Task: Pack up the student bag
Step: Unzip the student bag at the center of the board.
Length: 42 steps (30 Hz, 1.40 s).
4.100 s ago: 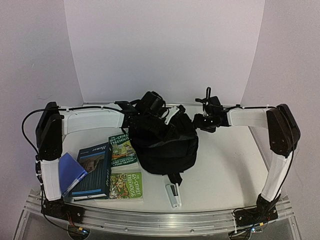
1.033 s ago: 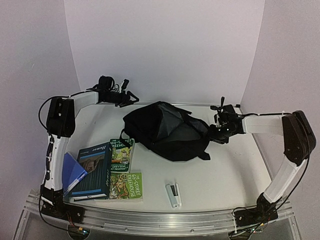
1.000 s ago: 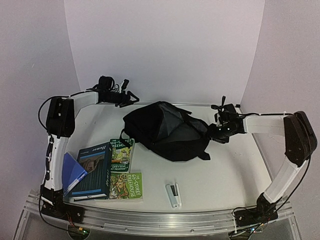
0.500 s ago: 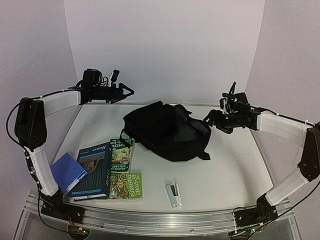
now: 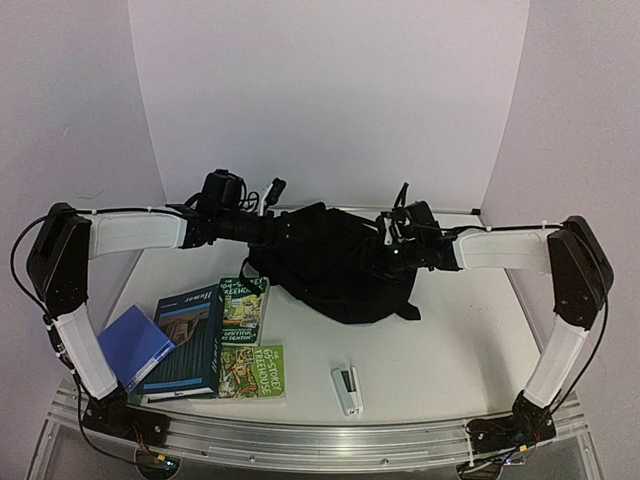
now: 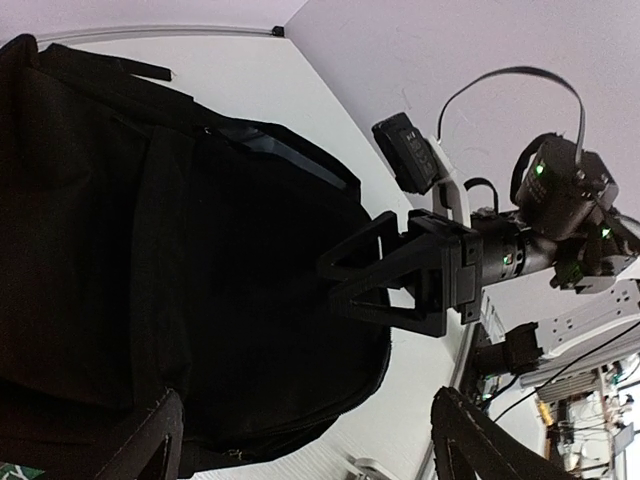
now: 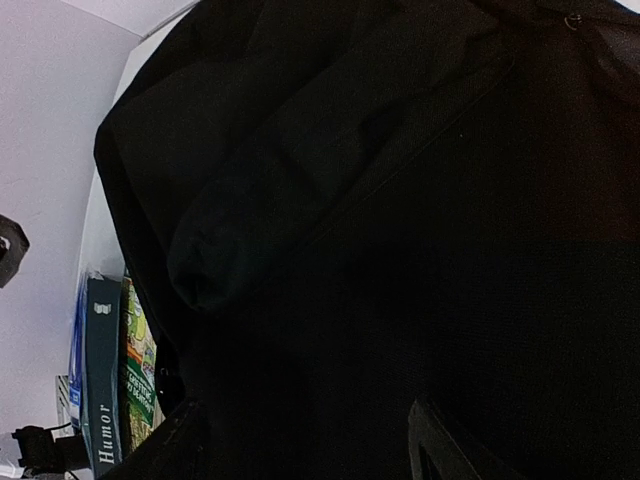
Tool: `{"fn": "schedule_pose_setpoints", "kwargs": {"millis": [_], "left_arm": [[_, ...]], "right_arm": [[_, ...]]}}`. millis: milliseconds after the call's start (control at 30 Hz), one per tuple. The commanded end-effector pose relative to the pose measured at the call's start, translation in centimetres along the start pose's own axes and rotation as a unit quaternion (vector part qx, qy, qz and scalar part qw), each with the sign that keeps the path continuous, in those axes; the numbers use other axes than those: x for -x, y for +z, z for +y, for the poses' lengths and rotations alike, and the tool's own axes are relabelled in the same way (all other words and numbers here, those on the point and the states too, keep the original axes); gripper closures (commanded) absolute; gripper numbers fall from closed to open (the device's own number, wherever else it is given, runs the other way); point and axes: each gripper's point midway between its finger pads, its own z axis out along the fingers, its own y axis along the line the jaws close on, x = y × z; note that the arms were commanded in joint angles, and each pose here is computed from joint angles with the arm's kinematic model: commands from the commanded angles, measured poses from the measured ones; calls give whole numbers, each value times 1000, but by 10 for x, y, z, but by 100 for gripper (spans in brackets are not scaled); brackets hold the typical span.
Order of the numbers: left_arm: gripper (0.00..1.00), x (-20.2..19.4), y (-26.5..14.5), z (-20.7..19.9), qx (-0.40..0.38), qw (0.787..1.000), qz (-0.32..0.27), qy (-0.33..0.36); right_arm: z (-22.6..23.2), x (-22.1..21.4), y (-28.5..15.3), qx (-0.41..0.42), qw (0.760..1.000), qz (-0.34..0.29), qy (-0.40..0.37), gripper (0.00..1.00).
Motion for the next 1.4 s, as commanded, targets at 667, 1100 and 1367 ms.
{"fn": "schedule_pose_setpoints", "kwargs": {"millis": [667, 1100, 1367], "left_arm": [[6, -58, 153, -44, 221, 887, 0, 405], [68, -22, 141, -54, 260, 885, -60, 381], [94, 20, 111, -60, 249, 913, -105, 306]], "right_arm": [[-43, 72, -143, -98, 969, -217, 63, 14], [-55, 45, -146, -104, 972, -195, 75, 14], [-81, -5, -111, -115, 981, -115, 102, 10]]}}
